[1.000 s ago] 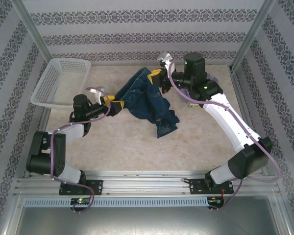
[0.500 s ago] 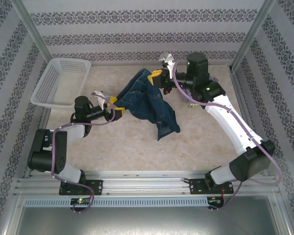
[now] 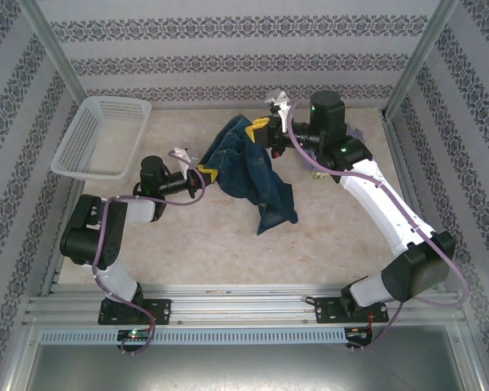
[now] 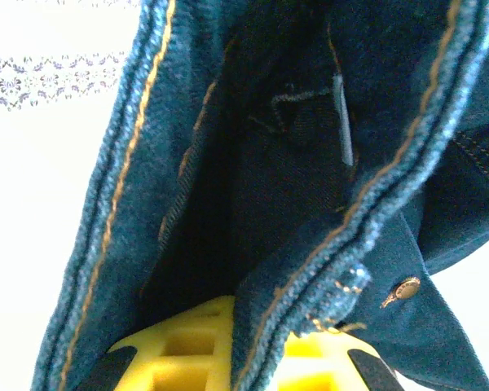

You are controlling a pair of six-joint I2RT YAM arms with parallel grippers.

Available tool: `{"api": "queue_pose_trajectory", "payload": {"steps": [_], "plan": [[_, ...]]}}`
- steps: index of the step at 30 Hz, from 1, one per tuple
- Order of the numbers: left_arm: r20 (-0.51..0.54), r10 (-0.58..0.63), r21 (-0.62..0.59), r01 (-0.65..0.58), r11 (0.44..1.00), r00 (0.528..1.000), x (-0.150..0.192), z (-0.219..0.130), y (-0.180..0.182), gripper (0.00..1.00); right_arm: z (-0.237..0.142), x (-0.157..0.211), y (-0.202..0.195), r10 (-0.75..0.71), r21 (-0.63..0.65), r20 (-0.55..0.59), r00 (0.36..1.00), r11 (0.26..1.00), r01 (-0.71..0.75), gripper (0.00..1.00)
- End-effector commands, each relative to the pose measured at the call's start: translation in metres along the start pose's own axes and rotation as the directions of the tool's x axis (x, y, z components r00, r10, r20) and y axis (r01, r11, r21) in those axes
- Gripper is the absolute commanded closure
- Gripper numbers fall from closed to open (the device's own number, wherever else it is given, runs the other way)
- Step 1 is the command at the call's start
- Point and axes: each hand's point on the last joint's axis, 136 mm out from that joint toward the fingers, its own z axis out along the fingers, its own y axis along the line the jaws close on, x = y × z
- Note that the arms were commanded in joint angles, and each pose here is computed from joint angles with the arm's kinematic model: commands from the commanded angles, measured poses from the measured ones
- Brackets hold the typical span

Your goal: Fold and stack the skirts

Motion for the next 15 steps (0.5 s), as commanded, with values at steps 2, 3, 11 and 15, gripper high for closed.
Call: {"api": "queue_pose_trajectory", "payload": {"steps": [2,3,11,15], "plan": [[0.099,0.087,0.013,-0.089,0.996,0.991,-0.047,-0.025,-0.006,1.00,-0.031,-0.033,-0.017,-0.058,0.162,0.088,0.994,0.986,0.043,1.00],[0.093,0.103,0.022,-0.105,0.994,0.990,-0.059,-0.030,-0.009,1.00,-0.038,-0.037,-0.027,-0.059,0.227,0.090,0.994,0.973,0.037,1.00],[-0.064,0.417,0.123,-0.407,0.905,0.907,-0.173,-0.063,-0.073,1.00,-0.100,-0.080,-0.031,-0.191,0.473,0.177,0.966,0.877,0.087,1.00],[0.012,0.521,0.155,-0.516,0.842,0.853,-0.233,-0.080,-0.113,1.00,-0.125,-0.108,0.015,-0.301,0.446,0.232,0.925,0.878,0.174,1.00]]}}
